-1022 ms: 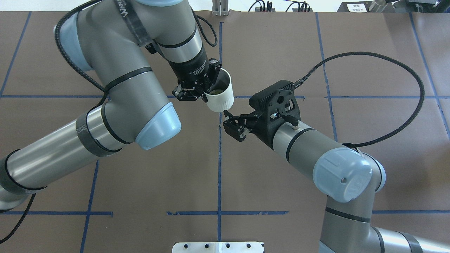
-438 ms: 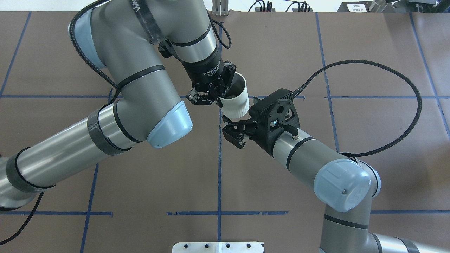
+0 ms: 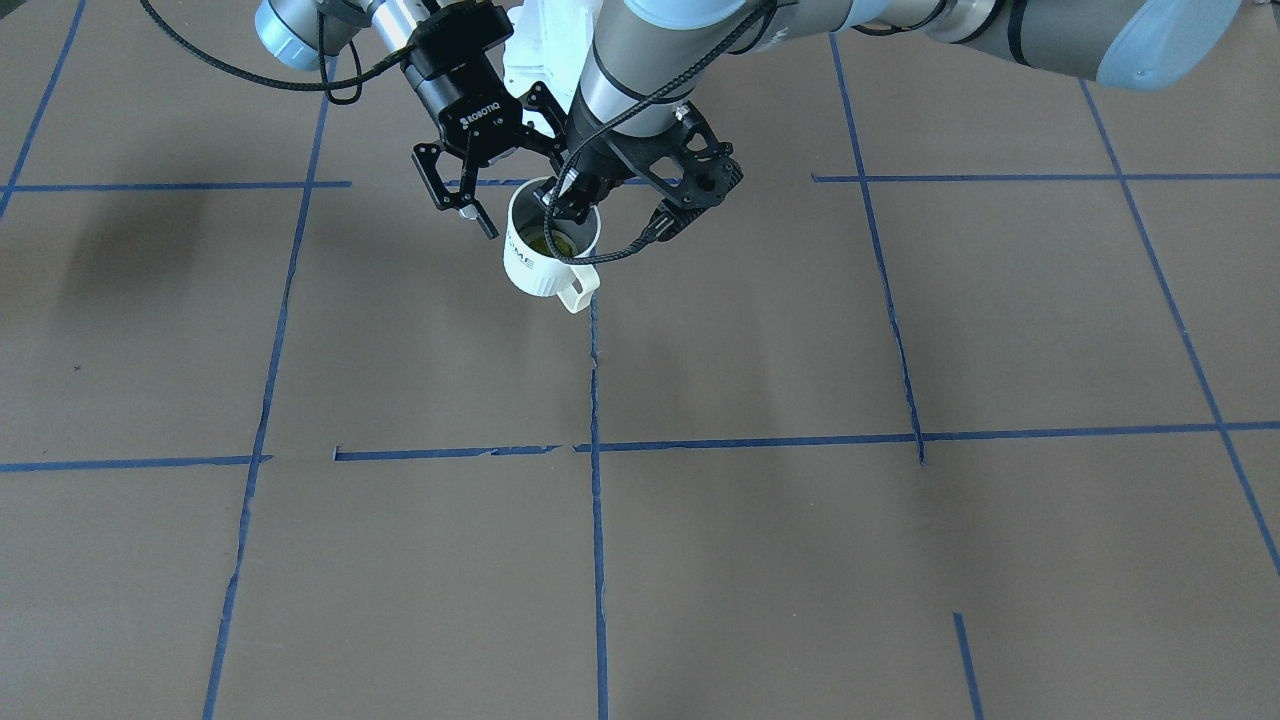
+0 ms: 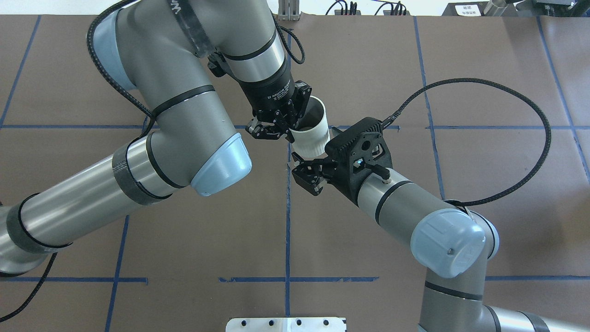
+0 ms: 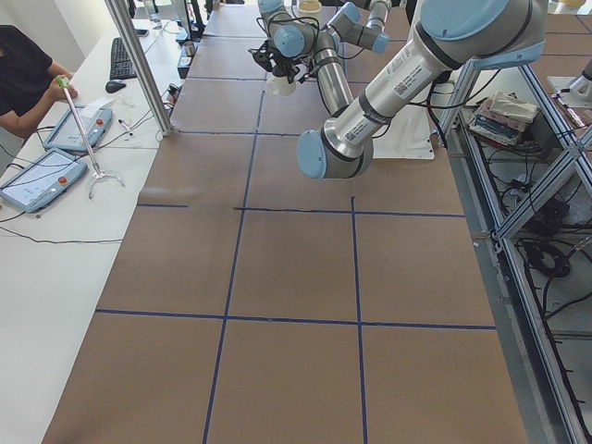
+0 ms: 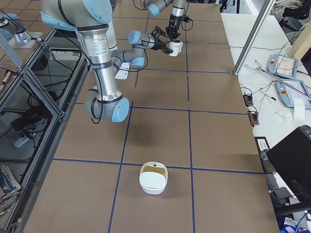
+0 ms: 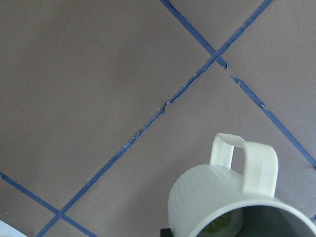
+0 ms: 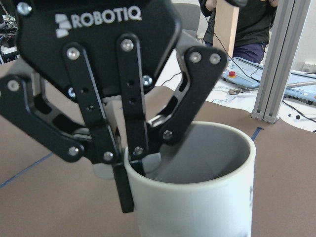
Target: Left arm hands cup to right arm to dump lemon
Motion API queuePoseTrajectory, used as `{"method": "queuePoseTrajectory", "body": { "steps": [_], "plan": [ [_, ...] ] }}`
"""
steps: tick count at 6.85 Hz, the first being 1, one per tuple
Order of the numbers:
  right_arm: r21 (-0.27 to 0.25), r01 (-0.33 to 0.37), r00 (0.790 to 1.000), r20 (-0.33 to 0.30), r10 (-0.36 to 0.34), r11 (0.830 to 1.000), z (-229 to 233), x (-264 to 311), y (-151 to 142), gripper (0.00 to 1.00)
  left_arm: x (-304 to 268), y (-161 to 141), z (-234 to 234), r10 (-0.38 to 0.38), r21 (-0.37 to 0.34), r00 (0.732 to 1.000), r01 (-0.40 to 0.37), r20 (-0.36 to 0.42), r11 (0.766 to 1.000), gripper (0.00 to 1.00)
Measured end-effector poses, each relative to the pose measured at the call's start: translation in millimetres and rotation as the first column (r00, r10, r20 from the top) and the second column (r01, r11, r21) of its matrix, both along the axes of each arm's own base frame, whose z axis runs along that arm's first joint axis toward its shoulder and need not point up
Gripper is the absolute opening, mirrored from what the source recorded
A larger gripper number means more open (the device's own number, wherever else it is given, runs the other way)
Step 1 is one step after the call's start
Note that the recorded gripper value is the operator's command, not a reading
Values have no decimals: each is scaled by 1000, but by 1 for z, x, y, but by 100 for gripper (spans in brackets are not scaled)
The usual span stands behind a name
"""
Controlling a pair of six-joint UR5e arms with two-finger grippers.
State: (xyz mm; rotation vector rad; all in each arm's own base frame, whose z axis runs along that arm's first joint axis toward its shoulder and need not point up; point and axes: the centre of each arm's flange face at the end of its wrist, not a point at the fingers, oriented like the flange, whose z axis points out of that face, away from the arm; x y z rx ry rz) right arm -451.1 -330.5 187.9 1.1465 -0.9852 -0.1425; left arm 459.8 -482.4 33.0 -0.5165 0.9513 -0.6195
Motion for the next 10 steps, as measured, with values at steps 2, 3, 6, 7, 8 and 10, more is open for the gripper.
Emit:
{"method": "queuePoseTrajectory", "body": {
  "steps": [2, 3, 6, 7, 8, 10],
  "plan": [
    [1, 0, 1000, -4, 0, 1000, 1, -1, 0, 99, -2, 4, -3, 5, -7, 1000, -5, -11, 1000, 2],
    [1, -4, 1000, -5, 4, 1000, 1, -1, 0, 99, -3, 5, -4, 5, -10, 1000, -5, -13, 1000, 2],
    [-1, -13, 1000, -12, 13, 1000, 4, -4, -2, 99, -5, 8, -6, 17, -13, 1000, -17, -25, 1000, 3],
    [-2, -14, 1000, -16, 13, 1000, 5, -5, -2, 99, -7, 10, -8, 23, -12, 999, -23, -33, 1000, 4],
    [-4, -14, 1000, -20, 14, 1000, 7, -7, -3, 98, -9, 12, -10, 28, -11, 999, -28, -40, 1000, 6],
    [-5, -13, 1000, -23, 13, 1000, 8, -8, -3, 67, -9, 16, -12, 38, -9, 998, -39, -51, 999, 10]
  ]
}}
